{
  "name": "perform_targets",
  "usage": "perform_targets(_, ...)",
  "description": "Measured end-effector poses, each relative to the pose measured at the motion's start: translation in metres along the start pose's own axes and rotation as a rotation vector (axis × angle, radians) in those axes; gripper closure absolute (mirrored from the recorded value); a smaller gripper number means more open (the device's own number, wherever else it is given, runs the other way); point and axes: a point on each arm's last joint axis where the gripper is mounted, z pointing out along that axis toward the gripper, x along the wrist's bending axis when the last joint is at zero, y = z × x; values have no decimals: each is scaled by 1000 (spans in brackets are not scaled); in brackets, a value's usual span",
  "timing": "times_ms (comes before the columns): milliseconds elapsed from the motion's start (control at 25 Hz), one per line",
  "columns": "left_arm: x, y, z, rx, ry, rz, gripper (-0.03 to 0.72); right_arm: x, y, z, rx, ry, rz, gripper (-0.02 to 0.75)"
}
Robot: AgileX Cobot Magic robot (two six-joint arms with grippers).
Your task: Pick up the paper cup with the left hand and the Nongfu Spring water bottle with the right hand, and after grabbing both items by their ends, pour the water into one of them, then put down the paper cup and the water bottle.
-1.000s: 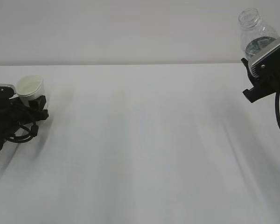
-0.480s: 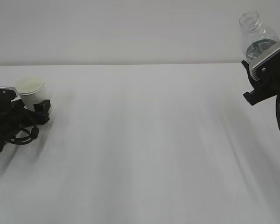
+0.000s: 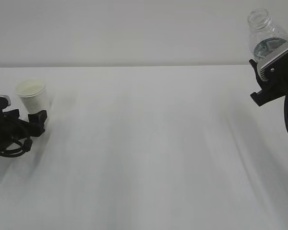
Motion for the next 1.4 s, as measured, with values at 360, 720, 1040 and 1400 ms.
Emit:
perform_targets(360,-4,20,-29,-16,-11,6,100,0,0,0,-3,-3,32,266)
perform_targets(720,-17,20,-49,13,-73,28,106,0,0,0,-3,-4,158,266)
perform_targets(1040,-33,25,-52,2,-134,49,110,0,0,0,-2,-5,268,266)
perform_targets(1400,-51,23,-53,5,-197,67,111,0,-6,0,61,-18,412,266)
